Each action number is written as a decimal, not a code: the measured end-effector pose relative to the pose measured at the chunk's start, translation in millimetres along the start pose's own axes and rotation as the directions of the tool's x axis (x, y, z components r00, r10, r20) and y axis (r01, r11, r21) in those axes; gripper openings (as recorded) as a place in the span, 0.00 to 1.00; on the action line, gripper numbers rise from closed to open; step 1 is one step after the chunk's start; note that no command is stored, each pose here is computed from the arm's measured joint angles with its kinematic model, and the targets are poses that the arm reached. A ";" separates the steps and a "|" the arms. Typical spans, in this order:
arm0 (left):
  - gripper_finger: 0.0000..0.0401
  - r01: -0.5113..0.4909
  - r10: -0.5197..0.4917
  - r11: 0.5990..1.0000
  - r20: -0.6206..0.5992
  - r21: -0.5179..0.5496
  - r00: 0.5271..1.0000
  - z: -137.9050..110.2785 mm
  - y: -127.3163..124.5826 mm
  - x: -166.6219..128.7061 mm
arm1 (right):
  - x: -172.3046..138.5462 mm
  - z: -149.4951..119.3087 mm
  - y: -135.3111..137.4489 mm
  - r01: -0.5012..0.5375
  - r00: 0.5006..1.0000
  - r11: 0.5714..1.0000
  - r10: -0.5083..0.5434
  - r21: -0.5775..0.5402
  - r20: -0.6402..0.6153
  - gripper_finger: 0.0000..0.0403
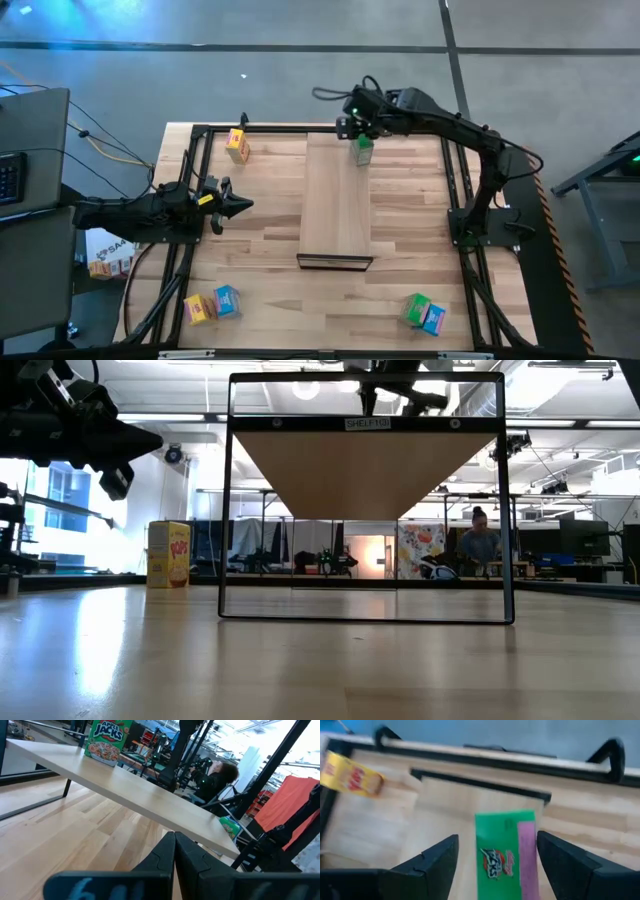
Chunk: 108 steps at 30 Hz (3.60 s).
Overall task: Stack cereal on shelf
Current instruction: Put the top green cereal box on the shelf, then put the green cereal box on the shelf
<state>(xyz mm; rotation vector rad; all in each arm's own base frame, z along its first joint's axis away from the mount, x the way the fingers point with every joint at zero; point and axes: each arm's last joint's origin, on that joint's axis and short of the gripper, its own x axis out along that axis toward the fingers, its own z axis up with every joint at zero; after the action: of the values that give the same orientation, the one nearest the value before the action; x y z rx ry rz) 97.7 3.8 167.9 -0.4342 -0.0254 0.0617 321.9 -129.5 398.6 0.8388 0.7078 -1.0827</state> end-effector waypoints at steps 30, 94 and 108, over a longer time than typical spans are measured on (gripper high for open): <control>0.00 0.000 0.000 1.000 0.000 0.000 1.000 0.1 -0.1 0.0 | -40.4 -31.3 -101.6 -0.009 1.000 0.988 0.012 -0.154 0.017 0.05; 0.00 0.000 0.000 1.000 0.000 0.000 1.000 0.0 0.0 0.0 | 8.9 -126.4 -148.5 -0.594 0.781 0.683 0.616 -0.425 -0.100 0.00; 0.00 0.000 0.000 1.000 0.001 0.000 1.000 0.1 0.0 0.0 | -14.2 -153.1 -121.7 -0.629 0.681 0.520 0.728 -0.578 -0.087 0.00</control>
<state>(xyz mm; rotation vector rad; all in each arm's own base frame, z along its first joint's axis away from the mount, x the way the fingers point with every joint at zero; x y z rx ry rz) 97.6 3.8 168.0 -0.4342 -0.0260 0.0616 189.0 -20.3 304.5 0.4091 0.4354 -0.1651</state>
